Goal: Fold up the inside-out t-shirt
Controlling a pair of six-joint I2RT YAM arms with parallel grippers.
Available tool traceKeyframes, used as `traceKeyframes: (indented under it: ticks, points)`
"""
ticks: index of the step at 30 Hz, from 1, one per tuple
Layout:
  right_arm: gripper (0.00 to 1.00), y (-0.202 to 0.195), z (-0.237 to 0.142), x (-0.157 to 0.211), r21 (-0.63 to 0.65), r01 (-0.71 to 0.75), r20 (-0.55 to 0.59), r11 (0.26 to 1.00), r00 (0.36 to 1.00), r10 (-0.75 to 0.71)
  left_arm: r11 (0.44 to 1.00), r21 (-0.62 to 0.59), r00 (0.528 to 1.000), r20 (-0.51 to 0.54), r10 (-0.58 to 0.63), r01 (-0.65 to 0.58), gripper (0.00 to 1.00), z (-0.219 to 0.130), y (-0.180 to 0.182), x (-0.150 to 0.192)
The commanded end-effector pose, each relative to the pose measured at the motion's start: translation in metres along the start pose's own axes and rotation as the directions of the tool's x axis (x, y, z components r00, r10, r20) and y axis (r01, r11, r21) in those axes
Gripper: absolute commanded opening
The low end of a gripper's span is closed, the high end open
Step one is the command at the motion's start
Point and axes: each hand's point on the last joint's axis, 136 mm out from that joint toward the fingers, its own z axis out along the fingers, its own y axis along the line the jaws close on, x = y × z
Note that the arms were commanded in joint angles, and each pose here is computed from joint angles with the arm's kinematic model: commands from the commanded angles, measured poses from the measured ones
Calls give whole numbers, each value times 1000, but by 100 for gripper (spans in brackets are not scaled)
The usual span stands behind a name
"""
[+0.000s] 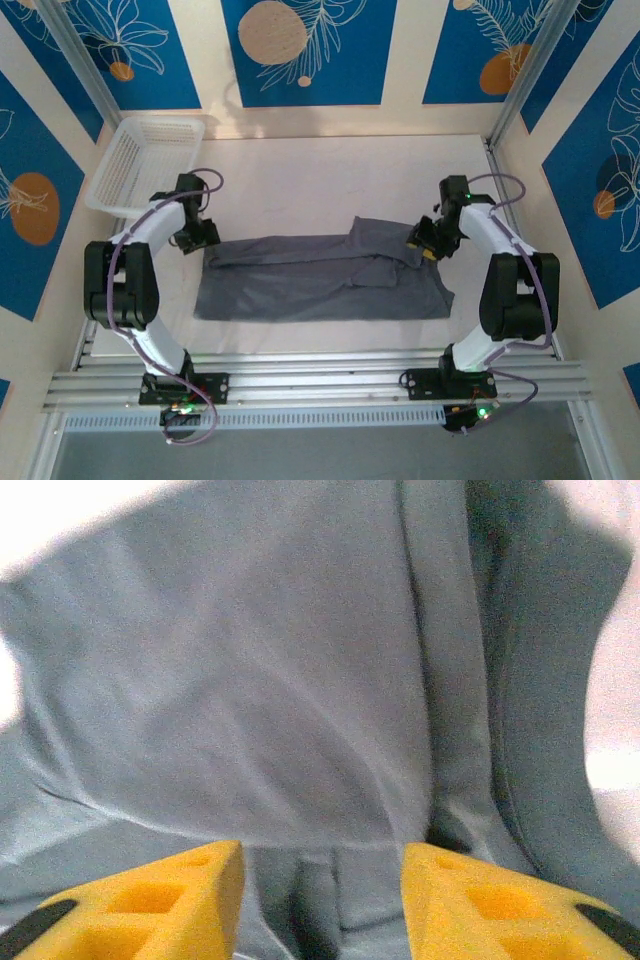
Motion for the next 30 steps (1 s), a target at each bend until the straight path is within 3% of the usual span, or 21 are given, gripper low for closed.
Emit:
traceKeyframes:
  ticks: [1,7,11,16,21,26,30]
  points:
    - [55,10,-5,-39,9,1,102,1000,995,-2,994,112,999,41,-15,10,49,-31,-18,-5]
    - [62,-9,22,-89,187,9,102,982,994,-29,955,292,995,91,33,-59,52,-62,-54,11]
    - [62,-2,46,-99,130,26,30,991,999,-30,922,373,993,85,82,-108,53,-67,-68,24]
    - [60,5,72,-86,110,28,-97,993,995,-17,925,363,994,59,96,-111,53,-61,-67,31]
    - [50,14,83,-73,53,14,-152,998,988,-6,931,350,994,55,89,-103,54,-59,-64,32]
    - [62,8,94,-65,93,50,-192,994,981,-31,934,341,994,53,95,-107,54,-58,-61,35]
    - [61,6,103,-55,144,107,-227,984,971,-72,936,337,995,45,94,-103,54,-57,-60,39]
